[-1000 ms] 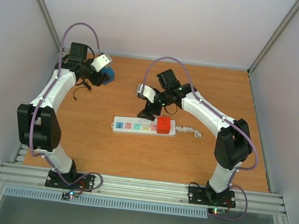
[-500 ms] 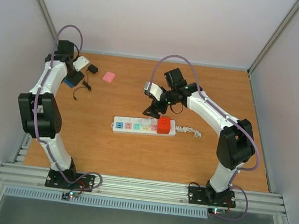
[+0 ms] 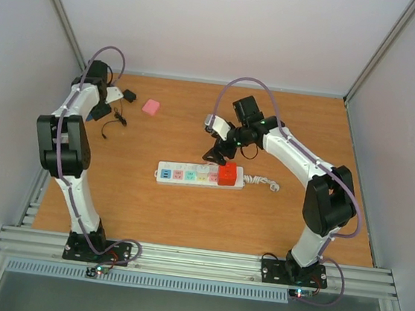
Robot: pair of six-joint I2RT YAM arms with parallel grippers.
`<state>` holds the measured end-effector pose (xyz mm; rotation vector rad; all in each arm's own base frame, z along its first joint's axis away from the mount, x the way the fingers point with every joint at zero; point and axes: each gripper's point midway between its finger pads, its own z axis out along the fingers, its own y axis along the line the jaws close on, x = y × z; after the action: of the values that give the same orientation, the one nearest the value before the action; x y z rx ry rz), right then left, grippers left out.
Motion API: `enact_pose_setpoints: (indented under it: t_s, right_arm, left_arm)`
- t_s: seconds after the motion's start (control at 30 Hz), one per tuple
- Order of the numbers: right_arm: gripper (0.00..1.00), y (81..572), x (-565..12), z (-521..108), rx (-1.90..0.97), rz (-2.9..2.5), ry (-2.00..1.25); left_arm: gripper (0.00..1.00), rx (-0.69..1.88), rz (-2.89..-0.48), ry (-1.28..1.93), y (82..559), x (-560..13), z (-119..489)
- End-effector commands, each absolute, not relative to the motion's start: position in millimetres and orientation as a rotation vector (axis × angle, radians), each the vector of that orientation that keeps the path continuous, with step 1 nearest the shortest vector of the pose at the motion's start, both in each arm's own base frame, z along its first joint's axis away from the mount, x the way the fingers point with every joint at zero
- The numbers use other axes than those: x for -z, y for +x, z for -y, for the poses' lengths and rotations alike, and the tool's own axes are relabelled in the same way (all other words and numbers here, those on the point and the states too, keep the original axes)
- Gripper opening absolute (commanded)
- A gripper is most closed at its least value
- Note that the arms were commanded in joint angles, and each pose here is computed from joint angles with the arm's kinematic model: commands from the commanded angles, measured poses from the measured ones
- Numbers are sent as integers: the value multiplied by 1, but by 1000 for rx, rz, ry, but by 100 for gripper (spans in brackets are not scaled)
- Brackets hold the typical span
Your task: Pull the plug off the socket
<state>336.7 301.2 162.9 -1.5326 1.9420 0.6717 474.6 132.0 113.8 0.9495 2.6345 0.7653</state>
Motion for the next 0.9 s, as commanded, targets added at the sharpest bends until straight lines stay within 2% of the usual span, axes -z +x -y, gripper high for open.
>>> enact_pose_setpoints:
  t_s: [0.0,0.47,0.53,0.7,0.87]
  right_arm:
    - [99,340,-174,-293,-658,-1930,-1504]
    - [98,348,-171,-288,-660,-1949,-1466]
    - [99,348,-171,-287,-660,-1951,-1462]
    - [99,349,-171,-283,-654,-1959,-1453]
    - [99,351,-174,-278,-647,-1959,-1439]
  left_arm:
    - [40,-909,-2583,1038,490,-120,-146]
    - [47,-1012,-2590,1259,493,-88,-148]
    - [51,-1018,-2586,1281,495,-85,-146]
    - [70,-997,-2581,1323,498,-81,-138]
    - [78,-978,-2588,1342,497,-80,-136]
